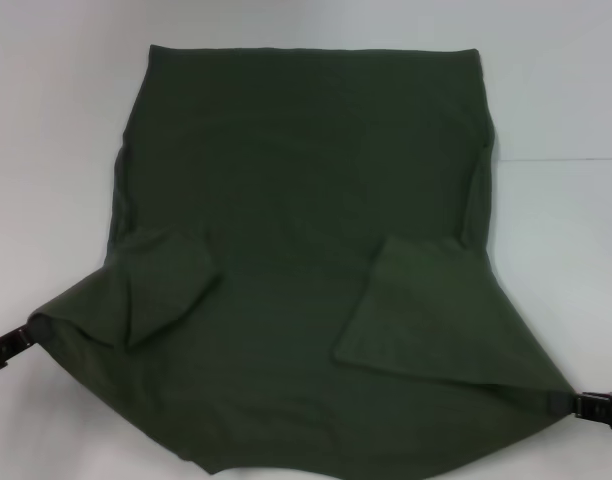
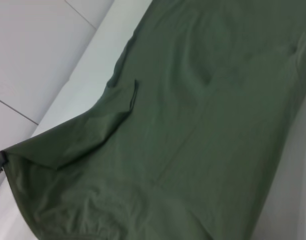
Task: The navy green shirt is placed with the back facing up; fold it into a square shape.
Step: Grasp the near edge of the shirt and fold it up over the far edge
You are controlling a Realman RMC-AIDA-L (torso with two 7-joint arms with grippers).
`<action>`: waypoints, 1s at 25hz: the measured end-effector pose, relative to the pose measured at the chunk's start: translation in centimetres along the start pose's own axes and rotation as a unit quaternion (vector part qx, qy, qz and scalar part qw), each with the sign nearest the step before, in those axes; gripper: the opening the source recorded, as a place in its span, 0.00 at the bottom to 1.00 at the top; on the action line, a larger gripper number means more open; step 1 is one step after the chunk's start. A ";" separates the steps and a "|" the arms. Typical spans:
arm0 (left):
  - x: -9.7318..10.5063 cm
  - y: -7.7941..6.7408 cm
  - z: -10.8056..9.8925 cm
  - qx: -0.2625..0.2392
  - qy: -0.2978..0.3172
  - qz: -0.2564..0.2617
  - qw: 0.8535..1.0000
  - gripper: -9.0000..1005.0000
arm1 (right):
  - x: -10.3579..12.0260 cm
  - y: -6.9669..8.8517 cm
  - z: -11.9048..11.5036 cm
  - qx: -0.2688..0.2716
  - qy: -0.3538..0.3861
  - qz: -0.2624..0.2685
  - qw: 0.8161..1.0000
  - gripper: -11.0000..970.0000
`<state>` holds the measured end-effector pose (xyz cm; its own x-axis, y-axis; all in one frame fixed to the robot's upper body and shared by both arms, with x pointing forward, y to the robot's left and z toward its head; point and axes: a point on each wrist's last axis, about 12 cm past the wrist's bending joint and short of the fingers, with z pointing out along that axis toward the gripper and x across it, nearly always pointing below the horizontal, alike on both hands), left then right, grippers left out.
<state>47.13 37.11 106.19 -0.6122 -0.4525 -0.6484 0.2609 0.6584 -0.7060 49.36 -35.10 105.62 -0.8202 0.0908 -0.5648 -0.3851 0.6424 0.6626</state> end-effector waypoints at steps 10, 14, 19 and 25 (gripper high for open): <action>2.3 -0.9 -1.4 0.060 -0.004 -0.055 0.997 0.03 | 0.3 -1.1 -3.5 0.021 -0.001 -0.008 1.000 0.06; 3.8 -1.2 -1.7 0.072 0.003 -0.074 0.995 0.03 | 0.8 -1.2 -5.0 0.021 0.005 -0.016 1.000 0.06; 5.2 -1.4 -2.0 0.084 0.011 -0.091 0.992 0.03 | 1.8 -1.4 -6.8 0.027 0.004 -0.016 1.000 0.06; 6.3 -1.6 -2.2 0.093 0.027 -0.096 0.991 0.03 | 3.1 -1.3 -8.1 0.022 0.006 -0.013 1.000 0.06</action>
<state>41.22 34.51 103.83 -0.7023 -0.5222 -0.4838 0.2647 0.4393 -0.8584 43.86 -41.80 106.99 -0.8149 0.0653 -0.5759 -0.3875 0.6776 0.6251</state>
